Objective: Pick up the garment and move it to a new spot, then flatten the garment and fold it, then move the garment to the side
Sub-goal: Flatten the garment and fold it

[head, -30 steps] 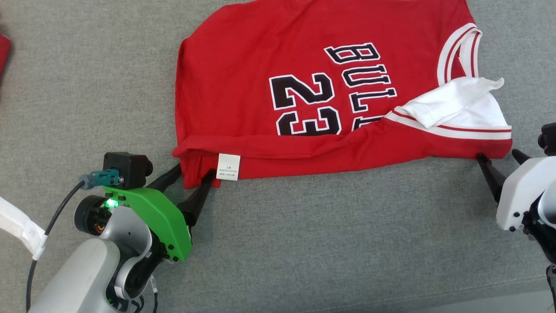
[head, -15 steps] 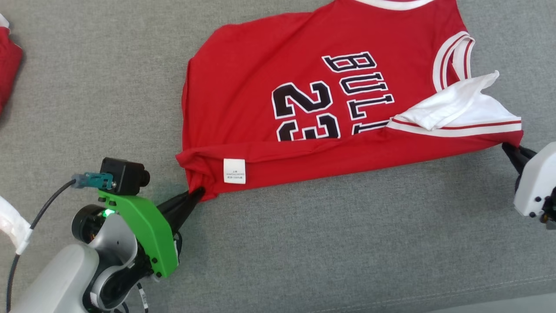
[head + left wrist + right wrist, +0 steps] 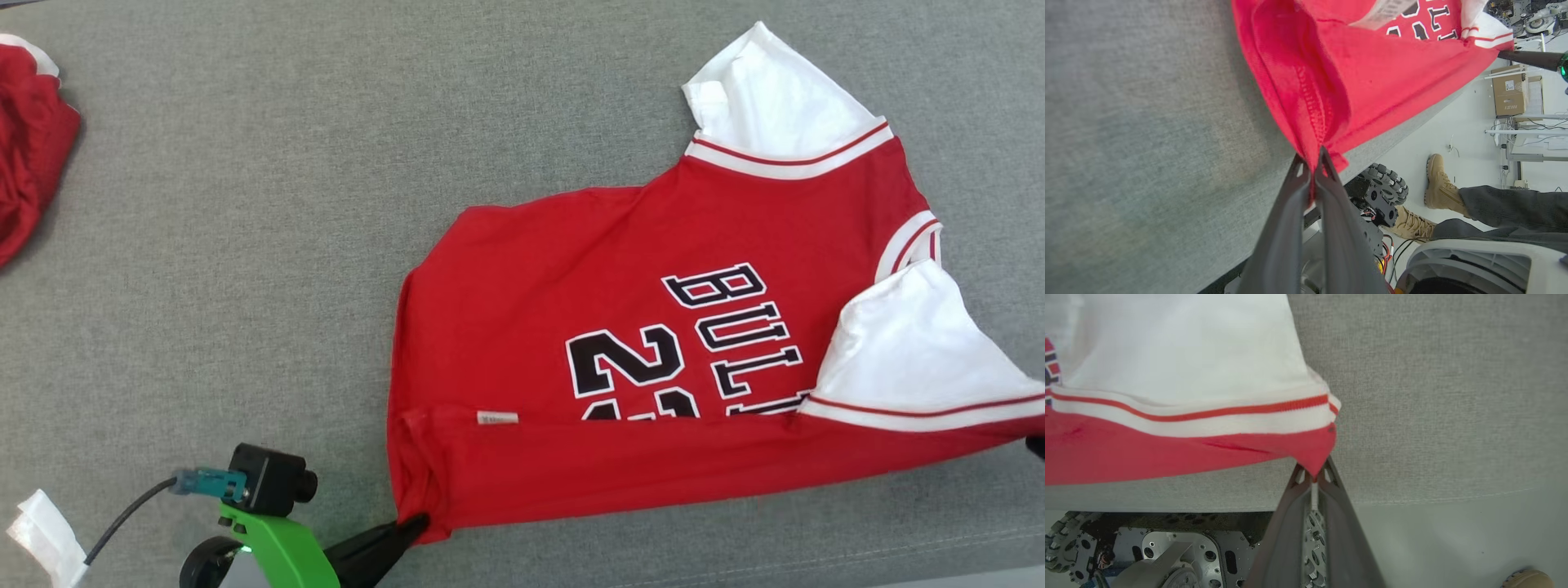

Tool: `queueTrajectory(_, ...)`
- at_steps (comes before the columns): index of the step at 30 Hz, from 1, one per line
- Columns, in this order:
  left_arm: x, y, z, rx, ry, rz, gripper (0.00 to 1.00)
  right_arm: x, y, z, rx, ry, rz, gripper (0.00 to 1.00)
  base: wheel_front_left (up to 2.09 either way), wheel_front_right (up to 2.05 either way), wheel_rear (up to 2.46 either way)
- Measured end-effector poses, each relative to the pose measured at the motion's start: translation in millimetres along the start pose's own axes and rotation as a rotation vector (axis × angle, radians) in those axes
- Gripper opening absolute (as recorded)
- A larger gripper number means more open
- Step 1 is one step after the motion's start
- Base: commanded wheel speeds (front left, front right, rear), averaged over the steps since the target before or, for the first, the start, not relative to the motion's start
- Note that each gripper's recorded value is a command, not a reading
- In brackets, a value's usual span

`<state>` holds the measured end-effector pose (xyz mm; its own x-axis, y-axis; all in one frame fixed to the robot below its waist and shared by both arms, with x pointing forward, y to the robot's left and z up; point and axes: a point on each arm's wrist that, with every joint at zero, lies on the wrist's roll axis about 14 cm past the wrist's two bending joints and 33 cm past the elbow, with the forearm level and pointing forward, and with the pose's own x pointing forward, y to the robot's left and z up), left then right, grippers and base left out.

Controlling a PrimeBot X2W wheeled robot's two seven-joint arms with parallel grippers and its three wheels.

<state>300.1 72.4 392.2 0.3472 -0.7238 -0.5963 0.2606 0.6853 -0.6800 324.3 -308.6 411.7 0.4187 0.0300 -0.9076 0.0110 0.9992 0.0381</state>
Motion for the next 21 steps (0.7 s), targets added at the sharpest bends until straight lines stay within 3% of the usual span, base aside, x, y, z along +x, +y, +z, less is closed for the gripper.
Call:
queueTrajectory(1,1.6,3.6,-1.1,0.0,-0.012,0.018,0.44,3.7,1.9,-7.7,0.0,0.019,0.002,0.0,0.0,0.0,0.0)
queueTrajectory(2,3.3,4.5,-1.4,-0.006,-0.023,0.024,0.98,6.8,3.3,-12.3,0.0,0.027,0.002,0.24,0.0,0.0,0.0)
queueTrajectory(3,5.8,4.9,-3.7,-0.005,-0.026,0.029,1.0,10.6,5.0,-15.8,-0.001,0.033,0.002,0.42,0.0,0.0,0.0)
queueTrajectory(4,7.5,6.7,-5.5,0.0,-0.031,0.039,1.0,13.3,7.0,-17.8,-0.013,0.037,0.002,1.0,0.0,0.0,0.0)
queueTrajectory(11,-9.0,19.8,8.4,0.063,-0.1,0.113,1.0,-2.0,-13.3,1.6,-0.081,-0.043,-0.069,1.0,0.0,0.0,0.0)
queueTrajectory(15,-28.0,41.7,61.6,0.141,-0.22,0.204,1.0,-20.7,-12.8,66.8,-0.11,-0.23,-0.069,1.0,0.0,0.0,0.0)
queueTrajectory(18,-25.5,37.5,122.9,0.187,-0.346,0.193,1.0,-30.4,-5.0,121.7,-0.143,-0.366,-0.067,1.0,0.0,0.0,0.0)
queueTrajectory(21,-6.7,30.0,163.5,0.249,-0.371,0.162,1.0,-24.4,7.3,170.0,-0.17,-0.456,-0.069,1.0,0.0,0.0,0.0)
